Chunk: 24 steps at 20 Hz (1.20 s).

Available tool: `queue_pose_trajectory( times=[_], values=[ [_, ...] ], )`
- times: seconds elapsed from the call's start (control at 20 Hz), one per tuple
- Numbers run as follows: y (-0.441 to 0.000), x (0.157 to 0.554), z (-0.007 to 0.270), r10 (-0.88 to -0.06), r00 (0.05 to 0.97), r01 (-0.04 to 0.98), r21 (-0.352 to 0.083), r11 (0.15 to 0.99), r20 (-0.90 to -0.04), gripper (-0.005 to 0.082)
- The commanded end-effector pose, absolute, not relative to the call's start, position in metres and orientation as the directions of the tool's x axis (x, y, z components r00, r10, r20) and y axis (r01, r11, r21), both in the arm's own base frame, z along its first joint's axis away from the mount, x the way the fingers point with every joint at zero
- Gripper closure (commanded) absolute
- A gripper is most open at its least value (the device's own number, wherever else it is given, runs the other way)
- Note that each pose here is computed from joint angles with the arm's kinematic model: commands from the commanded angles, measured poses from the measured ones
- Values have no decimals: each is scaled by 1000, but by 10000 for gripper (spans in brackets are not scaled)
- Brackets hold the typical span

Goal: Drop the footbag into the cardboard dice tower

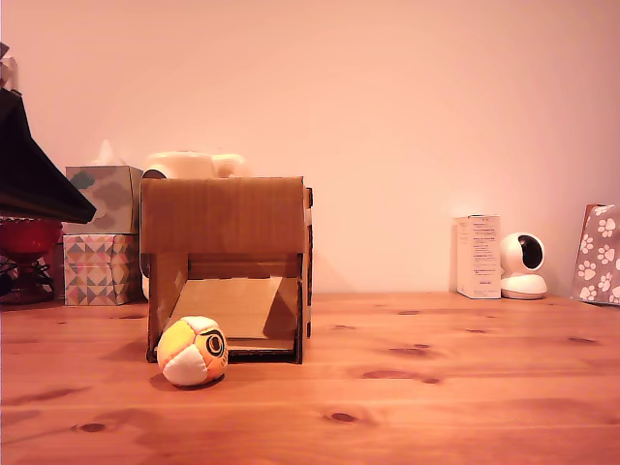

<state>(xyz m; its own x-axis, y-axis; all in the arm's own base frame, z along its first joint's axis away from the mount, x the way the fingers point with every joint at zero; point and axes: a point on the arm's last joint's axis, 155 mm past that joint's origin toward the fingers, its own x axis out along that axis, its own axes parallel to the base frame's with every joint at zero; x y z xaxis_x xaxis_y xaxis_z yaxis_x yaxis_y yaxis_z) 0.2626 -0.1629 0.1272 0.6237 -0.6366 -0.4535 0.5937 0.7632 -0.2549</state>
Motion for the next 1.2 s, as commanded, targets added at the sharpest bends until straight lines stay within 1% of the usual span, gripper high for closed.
queue_pose_trajectory(
  times=[0.0,0.4,0.45,0.5,0.55,0.6,0.65,0.7,0.9,1.15],
  values=[
    [-165,264,123,-639,617,593,-262,761,-459,793],
    [-195,268,85,-675,525,638,-286,715,-519,792],
    [-199,269,81,-680,518,644,-286,709,-519,752],
    [-202,271,80,-685,516,650,-284,704,-515,605],
    [-205,273,79,-689,515,657,-282,699,-509,377],
    [-208,276,79,-694,519,664,-277,695,-500,128],
    [-210,278,79,-696,522,667,-273,694,-493,-36],
    [-209,282,79,-691,535,665,-263,699,-485,1],
    [-203,296,82,-648,599,633,-218,743,-470,7],
    [-202,299,85,-645,610,634,-206,745,-460,7]
  ],
)
